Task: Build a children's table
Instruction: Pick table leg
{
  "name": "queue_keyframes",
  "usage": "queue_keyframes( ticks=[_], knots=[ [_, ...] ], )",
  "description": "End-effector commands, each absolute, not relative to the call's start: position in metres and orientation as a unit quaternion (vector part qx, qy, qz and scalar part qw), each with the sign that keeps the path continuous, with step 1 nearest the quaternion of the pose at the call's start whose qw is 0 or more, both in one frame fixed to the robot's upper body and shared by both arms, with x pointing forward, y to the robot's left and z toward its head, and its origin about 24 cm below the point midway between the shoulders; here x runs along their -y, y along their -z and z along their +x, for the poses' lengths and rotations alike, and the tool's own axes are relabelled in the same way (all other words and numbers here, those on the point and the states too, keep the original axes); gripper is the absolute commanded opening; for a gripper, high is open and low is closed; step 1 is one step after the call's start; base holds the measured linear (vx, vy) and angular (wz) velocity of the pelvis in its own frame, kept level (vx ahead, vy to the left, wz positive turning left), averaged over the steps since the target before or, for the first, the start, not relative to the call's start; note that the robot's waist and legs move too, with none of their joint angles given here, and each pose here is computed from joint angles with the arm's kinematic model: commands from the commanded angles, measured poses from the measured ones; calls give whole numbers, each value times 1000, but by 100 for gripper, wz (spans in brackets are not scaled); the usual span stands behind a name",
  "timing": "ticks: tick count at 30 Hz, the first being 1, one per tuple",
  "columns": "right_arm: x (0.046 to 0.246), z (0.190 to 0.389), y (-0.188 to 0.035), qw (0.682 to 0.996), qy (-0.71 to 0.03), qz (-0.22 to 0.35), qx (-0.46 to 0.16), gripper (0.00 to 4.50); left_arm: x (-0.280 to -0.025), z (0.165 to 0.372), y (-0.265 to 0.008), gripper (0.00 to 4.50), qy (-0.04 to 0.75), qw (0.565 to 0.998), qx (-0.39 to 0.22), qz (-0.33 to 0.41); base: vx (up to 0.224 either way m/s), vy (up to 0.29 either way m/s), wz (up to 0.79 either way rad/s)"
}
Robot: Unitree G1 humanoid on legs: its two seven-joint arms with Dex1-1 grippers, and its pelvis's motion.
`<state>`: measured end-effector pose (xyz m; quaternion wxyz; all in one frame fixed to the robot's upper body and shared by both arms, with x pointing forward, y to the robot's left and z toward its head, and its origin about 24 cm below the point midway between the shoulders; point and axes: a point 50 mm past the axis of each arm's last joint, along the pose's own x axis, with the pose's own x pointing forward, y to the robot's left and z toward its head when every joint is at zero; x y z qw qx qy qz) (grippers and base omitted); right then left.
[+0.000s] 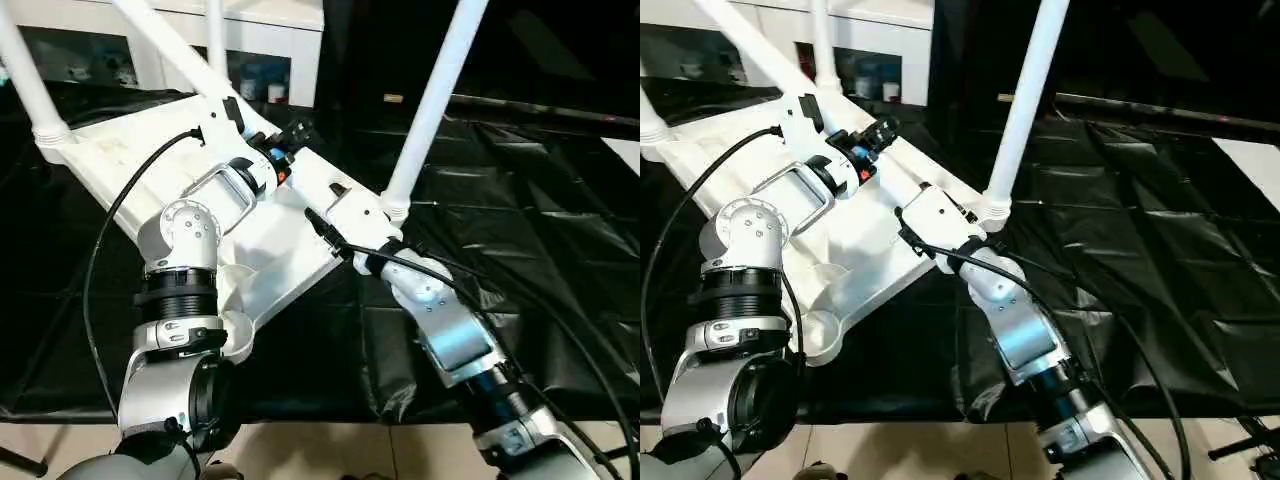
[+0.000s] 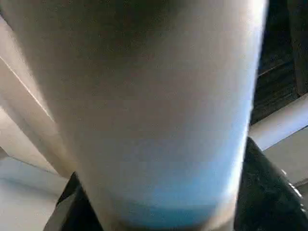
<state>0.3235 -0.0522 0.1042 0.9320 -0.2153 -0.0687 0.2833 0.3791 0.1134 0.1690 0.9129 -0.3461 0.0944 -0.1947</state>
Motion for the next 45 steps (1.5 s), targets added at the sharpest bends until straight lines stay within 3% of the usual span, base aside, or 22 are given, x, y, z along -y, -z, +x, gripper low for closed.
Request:
queue_keyframes(
  ticks=[1, 10, 16, 18, 19, 20, 23, 28, 32, 36, 38, 43, 45],
  knots=[
    [59, 329, -110, 938, -263, -213, 71, 284, -107, 379, -178, 247, 208, 910, -87, -347, 0, 0, 0],
    [59, 327, -113, 938, -274, -193, 84, 364, -108, 379, -179, 185, 218, 911, -84, -340, 0, 0, 0],
    [63, 315, -116, 914, -356, -180, 81, 398, -115, 380, -178, 182, 231, 926, -80, -289, 0, 0, 0],
    [72, 310, -118, 910, -393, -126, 47, 398, -118, 380, -181, 182, 245, 923, -76, -288, 0, 0, 0],
    [86, 308, -122, 905, -414, -96, 24, 398, -119, 380, -184, 182, 259, 920, -75, -285, 0, 0, 0],
    [86, 308, -122, 905, -414, -96, 24, 398, -119, 380, -184, 182, 259, 920, -75, -285, 0, 0, 0],
    [126, 307, -132, 899, -436, -34, -11, 398, -121, 378, -188, 182, 295, 915, -77, -266, 0, 0, 0],
    [148, 306, -138, 895, -446, 0, -23, 398, -120, 376, -190, 182, 316, 909, -80, -258, 0, 0, 0],
    [172, 307, -143, 886, -456, 64, -59, 398, -109, 366, -193, 182, 391, 882, -93, -247, 0, 0, 0],
    [172, 308, -143, 869, -473, 120, -85, 398, -94, 352, -201, 181, 477, 841, -99, -236, 0, 0, 0],
    [169, 305, -140, 845, -501, 149, -112, 398, -86, 344, -205, 181, 512, 821, -101, -232, 0, 0, 0],
    [162, 301, -136, 824, -526, 160, -139, 398, -81, 339, -208, 181, 538, 806, -99, -227, 0, 0, 0],
    [151, 298, -130, 801, -553, 160, -165, 398, -76, 334, -210, 181, 561, 791, -99, -224, 0, 0, 0]
  ],
)
